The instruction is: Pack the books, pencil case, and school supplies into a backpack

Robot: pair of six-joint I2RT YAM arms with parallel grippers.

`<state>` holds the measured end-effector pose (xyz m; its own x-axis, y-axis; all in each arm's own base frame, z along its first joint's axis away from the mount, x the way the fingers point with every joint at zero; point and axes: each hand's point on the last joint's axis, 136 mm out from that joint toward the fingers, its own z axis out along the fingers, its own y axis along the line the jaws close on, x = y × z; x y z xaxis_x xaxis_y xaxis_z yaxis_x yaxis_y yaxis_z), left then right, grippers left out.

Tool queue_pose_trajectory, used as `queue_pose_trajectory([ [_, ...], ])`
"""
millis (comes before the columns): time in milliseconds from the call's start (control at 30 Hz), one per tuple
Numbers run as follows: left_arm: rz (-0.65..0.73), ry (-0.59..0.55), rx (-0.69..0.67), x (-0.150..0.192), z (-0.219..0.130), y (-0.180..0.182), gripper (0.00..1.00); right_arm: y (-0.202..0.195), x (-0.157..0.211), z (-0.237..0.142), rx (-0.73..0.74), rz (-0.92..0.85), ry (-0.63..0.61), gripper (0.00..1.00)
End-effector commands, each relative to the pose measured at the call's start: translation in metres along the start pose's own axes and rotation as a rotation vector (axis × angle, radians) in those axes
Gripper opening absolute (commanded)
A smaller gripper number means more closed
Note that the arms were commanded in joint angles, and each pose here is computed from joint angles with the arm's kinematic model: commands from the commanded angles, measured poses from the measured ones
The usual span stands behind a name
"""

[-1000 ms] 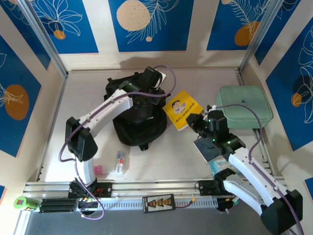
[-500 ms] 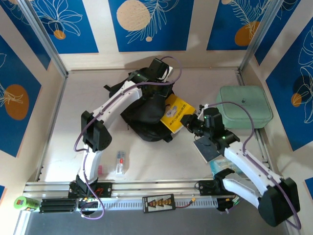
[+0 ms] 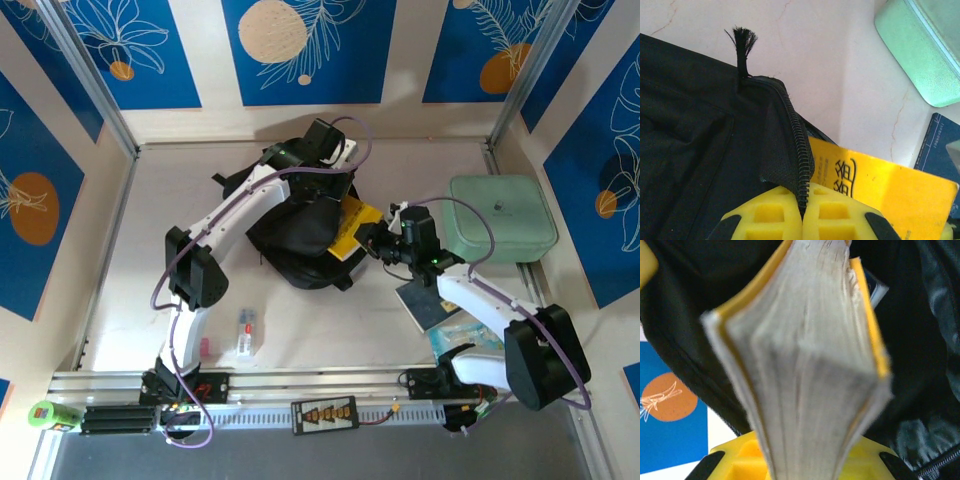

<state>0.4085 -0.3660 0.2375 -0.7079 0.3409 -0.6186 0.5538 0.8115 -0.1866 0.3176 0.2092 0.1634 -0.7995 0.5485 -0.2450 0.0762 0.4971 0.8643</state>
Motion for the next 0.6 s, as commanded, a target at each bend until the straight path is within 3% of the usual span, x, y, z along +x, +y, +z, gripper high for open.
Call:
queue_pose_trajectory([
  [0, 0.032, -0.123, 0.063, -0.032, -0.048, -0.014, 0.0, 0.027, -0.022, 0.01, -0.058, 0.003, -0.059, 0.08],
  [167, 0.123, -0.109, 0.064, -0.028, -0.057, -0.008, 0.0, 0.008, -0.015, 0.041, 0.069, 0.057, 0.019, 0.08],
  [567, 0.103, -0.092, 0.153, -0.025, -0.063, -0.011, 0.0, -0.022, -0.008, 0.13, 0.228, 0.204, 0.027, 0.15],
])
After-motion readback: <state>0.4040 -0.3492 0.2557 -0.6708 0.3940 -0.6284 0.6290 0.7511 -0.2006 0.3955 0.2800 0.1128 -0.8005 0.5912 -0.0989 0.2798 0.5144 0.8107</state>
